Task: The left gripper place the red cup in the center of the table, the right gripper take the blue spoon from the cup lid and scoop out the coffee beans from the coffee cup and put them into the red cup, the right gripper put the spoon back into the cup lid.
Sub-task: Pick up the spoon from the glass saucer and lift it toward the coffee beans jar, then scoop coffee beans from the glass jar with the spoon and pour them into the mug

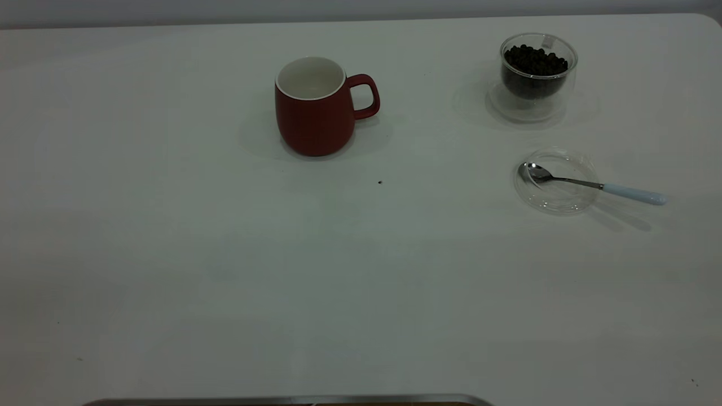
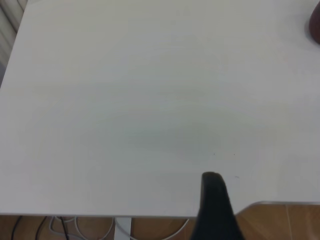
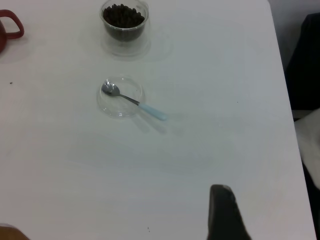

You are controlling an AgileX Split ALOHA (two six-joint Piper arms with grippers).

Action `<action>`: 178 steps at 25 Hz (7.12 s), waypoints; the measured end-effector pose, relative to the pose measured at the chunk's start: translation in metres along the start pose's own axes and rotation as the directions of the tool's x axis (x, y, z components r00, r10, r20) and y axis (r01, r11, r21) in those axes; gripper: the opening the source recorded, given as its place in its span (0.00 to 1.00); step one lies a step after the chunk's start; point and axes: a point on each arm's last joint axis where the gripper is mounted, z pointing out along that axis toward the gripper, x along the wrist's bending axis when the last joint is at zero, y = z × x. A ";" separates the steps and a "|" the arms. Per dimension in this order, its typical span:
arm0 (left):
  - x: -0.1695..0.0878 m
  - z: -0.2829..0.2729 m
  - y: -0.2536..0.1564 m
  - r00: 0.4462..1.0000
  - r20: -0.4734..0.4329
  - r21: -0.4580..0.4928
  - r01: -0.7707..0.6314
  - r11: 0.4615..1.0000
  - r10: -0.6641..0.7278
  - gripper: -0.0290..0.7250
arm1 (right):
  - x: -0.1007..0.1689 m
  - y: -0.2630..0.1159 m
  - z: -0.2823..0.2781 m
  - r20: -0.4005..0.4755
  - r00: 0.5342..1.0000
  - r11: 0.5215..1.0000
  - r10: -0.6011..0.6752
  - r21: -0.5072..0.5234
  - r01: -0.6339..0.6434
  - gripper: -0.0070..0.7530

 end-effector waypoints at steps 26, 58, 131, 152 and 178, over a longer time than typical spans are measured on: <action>0.000 0.000 0.000 1.000 0.000 0.000 0.001 1.000 -0.001 0.82 | 0.011 0.072 0.055 -0.188 0.952 0.970 0.243 0.030 -0.242 0.78; 0.000 0.000 0.000 1.000 0.000 0.000 0.001 1.000 -0.001 0.82 | -0.047 0.007 0.303 -0.103 0.588 0.535 0.802 0.562 -0.631 0.76; 0.000 0.000 0.000 1.000 0.000 -0.001 0.001 1.000 -0.001 0.82 | -0.042 -0.107 0.391 -0.216 0.440 0.459 0.872 0.676 -0.576 0.16; 0.000 0.000 0.000 1.000 0.000 -0.001 0.001 1.000 -0.001 0.82 | -0.052 -0.016 0.333 -0.329 0.635 0.704 0.699 0.472 -0.531 0.16; 0.000 0.000 0.000 1.000 0.000 -0.001 0.001 1.000 -0.001 0.82 | -0.031 0.041 0.419 -0.160 0.827 0.795 0.539 0.420 -0.436 0.16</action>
